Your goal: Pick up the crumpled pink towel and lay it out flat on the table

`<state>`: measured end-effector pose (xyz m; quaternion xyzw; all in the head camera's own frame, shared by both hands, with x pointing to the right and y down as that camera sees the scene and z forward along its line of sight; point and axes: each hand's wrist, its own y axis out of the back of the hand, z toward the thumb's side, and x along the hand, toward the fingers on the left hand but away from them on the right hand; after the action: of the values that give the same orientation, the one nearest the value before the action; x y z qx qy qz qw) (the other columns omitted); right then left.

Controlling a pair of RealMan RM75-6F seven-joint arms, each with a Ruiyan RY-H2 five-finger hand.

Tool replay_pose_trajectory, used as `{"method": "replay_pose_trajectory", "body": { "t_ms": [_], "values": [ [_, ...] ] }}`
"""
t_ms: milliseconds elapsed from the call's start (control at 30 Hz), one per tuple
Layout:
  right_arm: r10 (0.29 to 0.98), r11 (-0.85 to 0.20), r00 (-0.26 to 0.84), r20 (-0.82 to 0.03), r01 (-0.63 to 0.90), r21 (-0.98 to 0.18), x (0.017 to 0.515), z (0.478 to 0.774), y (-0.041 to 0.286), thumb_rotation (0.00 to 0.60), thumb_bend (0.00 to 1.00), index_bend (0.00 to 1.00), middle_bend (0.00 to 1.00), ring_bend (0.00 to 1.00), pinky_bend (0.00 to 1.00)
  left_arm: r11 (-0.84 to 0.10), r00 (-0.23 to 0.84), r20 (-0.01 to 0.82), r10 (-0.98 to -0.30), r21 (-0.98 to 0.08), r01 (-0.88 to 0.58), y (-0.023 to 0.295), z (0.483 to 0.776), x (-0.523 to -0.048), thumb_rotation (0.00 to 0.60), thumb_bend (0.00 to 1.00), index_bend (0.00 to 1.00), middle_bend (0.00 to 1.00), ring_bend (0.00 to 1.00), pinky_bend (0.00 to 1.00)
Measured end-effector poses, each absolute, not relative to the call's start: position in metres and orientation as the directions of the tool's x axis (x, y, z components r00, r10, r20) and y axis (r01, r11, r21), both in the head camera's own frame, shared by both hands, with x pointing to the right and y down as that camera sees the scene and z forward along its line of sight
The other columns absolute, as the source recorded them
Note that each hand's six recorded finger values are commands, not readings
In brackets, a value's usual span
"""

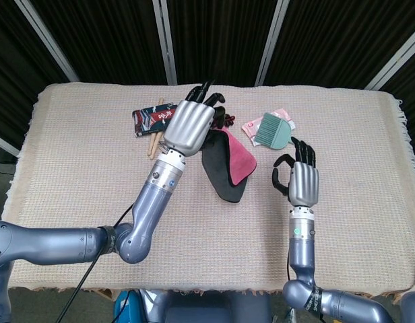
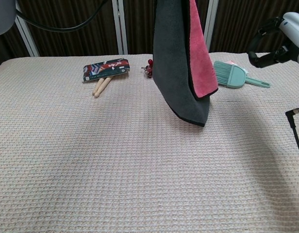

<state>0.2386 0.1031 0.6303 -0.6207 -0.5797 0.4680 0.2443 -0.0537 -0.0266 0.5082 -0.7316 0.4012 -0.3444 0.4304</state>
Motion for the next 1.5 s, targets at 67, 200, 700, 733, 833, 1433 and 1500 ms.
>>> {"method": "replay_pose_trajectory", "body": {
  "t_ms": [67,200,700,733,833,1433,1500],
  "values": [
    [0.946,-0.224,-0.097,-0.309,0.492,-0.841,0.236,0.632,0.107,0.6,0.47,0.4,0.12,0.05,0.0,-0.31,0.444,0.16,-0.882,-0.906,-0.289,-0.024,0.51,-0.049,0.6,0.45,0.67,0.27,0.04,0.15],
    [0.942,-0.254,-0.067,-0.328,0.493,-0.832,0.23,0.636,0.114,0.6,0.47,0.35,0.12,0.05,0.0,-0.317,0.456,0.157,-0.876,-0.9,-0.3,-0.024,0.511,-0.048,0.6,0.44,0.68,0.28,0.04,0.15],
    [0.931,-0.297,-0.033,-0.363,0.51,-0.807,0.223,0.644,0.126,0.6,0.47,0.29,0.11,0.05,0.0,-0.059,0.709,-0.088,-0.7,-0.982,-0.18,-0.035,0.492,-0.041,0.6,0.43,0.68,0.3,0.04,0.15],
    [0.93,-0.301,-0.029,-0.367,0.511,-0.805,0.222,0.644,0.126,0.6,0.47,0.28,0.11,0.05,0.0,-0.054,0.714,-0.092,-0.694,-0.982,-0.18,-0.037,0.495,-0.044,0.6,0.43,0.68,0.3,0.04,0.15],
    [0.926,-0.317,-0.015,-0.377,0.512,-0.798,0.217,0.646,0.129,0.6,0.47,0.23,0.09,0.05,0.0,-0.05,0.726,-0.092,-0.681,-0.984,-0.171,-0.038,0.502,-0.047,0.6,0.43,0.68,0.3,0.04,0.15],
    [0.918,-0.333,-0.02,-0.397,0.508,-0.795,0.218,0.648,0.131,0.6,0.47,0.19,0.06,0.04,0.0,0.132,0.811,-0.159,-0.563,-0.986,-0.102,-0.033,0.502,-0.06,0.6,0.43,0.68,0.29,0.04,0.15],
    [0.918,-0.33,-0.024,-0.395,0.508,-0.796,0.22,0.647,0.13,0.6,0.47,0.19,0.06,0.04,0.0,0.189,0.824,-0.166,-0.541,-0.979,-0.073,-0.038,0.499,-0.064,0.6,0.43,0.68,0.29,0.04,0.15]
  ]
}}
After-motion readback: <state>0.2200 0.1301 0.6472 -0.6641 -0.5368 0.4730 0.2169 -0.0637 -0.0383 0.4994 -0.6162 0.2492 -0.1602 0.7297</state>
